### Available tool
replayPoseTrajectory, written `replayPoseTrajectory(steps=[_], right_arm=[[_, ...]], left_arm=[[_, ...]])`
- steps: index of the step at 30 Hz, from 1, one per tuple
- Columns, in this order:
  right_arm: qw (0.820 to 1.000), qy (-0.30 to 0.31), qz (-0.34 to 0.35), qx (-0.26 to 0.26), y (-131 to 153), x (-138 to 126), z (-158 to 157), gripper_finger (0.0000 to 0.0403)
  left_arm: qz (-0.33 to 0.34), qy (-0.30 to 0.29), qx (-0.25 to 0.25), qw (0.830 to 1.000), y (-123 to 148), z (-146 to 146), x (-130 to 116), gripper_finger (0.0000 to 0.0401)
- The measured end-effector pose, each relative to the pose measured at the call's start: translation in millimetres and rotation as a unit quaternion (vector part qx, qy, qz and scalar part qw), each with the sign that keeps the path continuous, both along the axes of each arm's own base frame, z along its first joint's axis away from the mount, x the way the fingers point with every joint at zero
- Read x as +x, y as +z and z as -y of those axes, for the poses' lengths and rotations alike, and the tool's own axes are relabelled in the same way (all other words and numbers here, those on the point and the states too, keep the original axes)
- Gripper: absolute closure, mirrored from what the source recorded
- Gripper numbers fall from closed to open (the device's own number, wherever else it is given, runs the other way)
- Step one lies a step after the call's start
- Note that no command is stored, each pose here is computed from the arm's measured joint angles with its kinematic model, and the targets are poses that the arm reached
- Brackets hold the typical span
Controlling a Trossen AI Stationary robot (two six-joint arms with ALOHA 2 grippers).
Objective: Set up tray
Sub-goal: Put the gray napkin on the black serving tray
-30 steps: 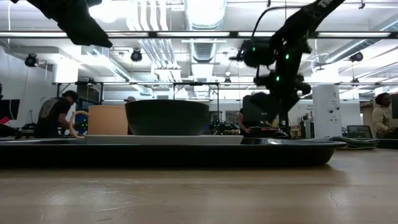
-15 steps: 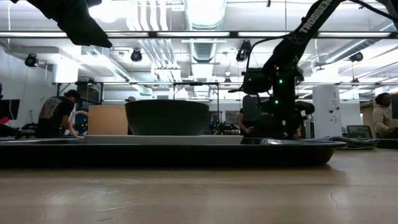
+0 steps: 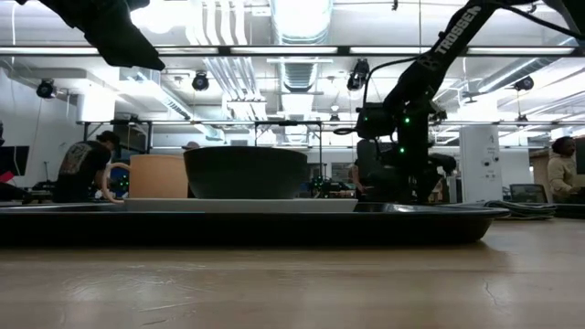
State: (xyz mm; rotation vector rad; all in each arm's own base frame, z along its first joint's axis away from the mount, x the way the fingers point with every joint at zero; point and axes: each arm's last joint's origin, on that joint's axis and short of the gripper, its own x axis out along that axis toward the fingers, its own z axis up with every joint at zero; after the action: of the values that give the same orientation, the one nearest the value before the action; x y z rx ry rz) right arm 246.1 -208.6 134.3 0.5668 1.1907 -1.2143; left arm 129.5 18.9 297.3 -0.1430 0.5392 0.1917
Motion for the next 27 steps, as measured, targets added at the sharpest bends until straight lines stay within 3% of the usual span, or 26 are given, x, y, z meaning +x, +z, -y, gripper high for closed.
replayPoseTrajectory(steps=[17, 23, 27], right_arm=[[0.999, -0.024, -0.041, -0.013, -1.6, -9.9, 12.5, 0.0205], [0.999, -0.031, -0.041, -0.003, -5.1, -16.7, 13.2, 0.0233], [0.999, -0.027, -0.039, 0.006, -6.4, -17.3, 12.1, 0.0281]], left_arm=[[0.001, -0.011, -0.007, 1.000, -0.1, 0.7, 0.1, 0.0300], [-0.003, -0.011, -0.007, 1.000, -0.7, 0.8, -0.2, 0.0300], [-0.003, -0.011, -0.007, 1.000, -0.7, 0.8, -0.2, 0.0300]])
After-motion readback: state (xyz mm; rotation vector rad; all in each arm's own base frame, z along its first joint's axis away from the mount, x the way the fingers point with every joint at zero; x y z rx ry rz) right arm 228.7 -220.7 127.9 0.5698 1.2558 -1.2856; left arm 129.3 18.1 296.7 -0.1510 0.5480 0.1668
